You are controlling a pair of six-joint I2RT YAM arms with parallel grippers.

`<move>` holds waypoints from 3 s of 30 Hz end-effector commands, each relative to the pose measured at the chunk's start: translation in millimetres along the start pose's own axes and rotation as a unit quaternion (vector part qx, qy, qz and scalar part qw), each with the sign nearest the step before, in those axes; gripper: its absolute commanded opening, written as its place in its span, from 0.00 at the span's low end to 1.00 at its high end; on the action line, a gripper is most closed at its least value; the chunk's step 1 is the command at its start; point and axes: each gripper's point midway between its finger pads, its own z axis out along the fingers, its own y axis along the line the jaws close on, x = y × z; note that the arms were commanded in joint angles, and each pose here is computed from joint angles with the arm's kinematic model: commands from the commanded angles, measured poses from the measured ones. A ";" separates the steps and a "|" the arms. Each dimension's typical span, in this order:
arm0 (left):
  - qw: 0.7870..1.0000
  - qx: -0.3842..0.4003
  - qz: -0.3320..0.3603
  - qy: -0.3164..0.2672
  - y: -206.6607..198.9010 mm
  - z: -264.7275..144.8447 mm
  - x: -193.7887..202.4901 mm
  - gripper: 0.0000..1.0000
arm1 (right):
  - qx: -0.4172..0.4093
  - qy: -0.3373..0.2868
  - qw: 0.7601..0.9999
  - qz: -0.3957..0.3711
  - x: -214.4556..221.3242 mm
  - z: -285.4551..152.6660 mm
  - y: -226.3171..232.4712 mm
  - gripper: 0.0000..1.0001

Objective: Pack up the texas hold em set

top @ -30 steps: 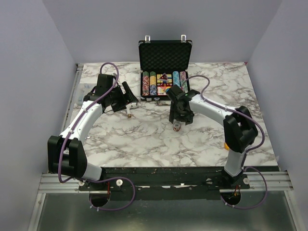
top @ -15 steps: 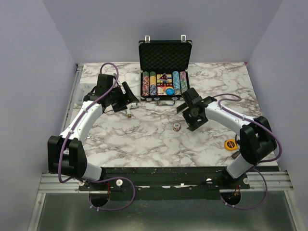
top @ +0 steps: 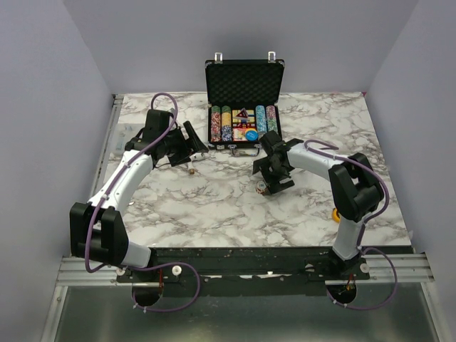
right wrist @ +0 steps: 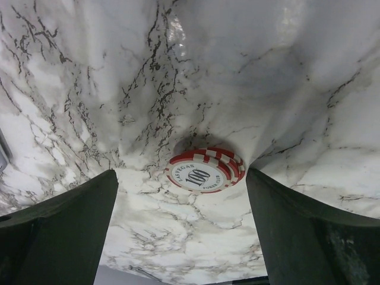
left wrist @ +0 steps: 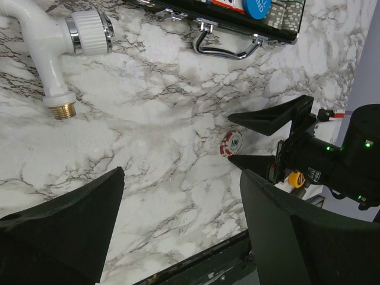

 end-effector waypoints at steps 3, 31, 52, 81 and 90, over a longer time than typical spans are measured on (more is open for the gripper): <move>0.999 0.030 0.014 -0.007 -21.3 -11.5 -5.9 0.79 | 0.045 -0.015 0.998 0.029 -7.0 7.1 -24.1 0.85; 0.999 0.025 0.022 -0.007 -18.2 -8.6 -7.4 0.80 | 0.036 -0.055 0.993 -0.103 8.1 14.0 -25.3 0.86; 0.999 0.042 0.033 0.007 -22.7 -2.3 0.2 0.79 | 0.020 -0.084 0.814 -0.574 -9.6 -5.4 -15.7 0.96; 0.997 0.055 0.048 0.006 -31.6 -6.0 3.1 0.79 | 0.064 0.020 0.800 -0.596 13.1 27.7 -40.6 0.55; 0.997 0.058 0.048 0.007 -32.5 -5.8 3.5 0.79 | 0.080 0.053 0.788 -0.609 16.4 37.5 -55.4 0.48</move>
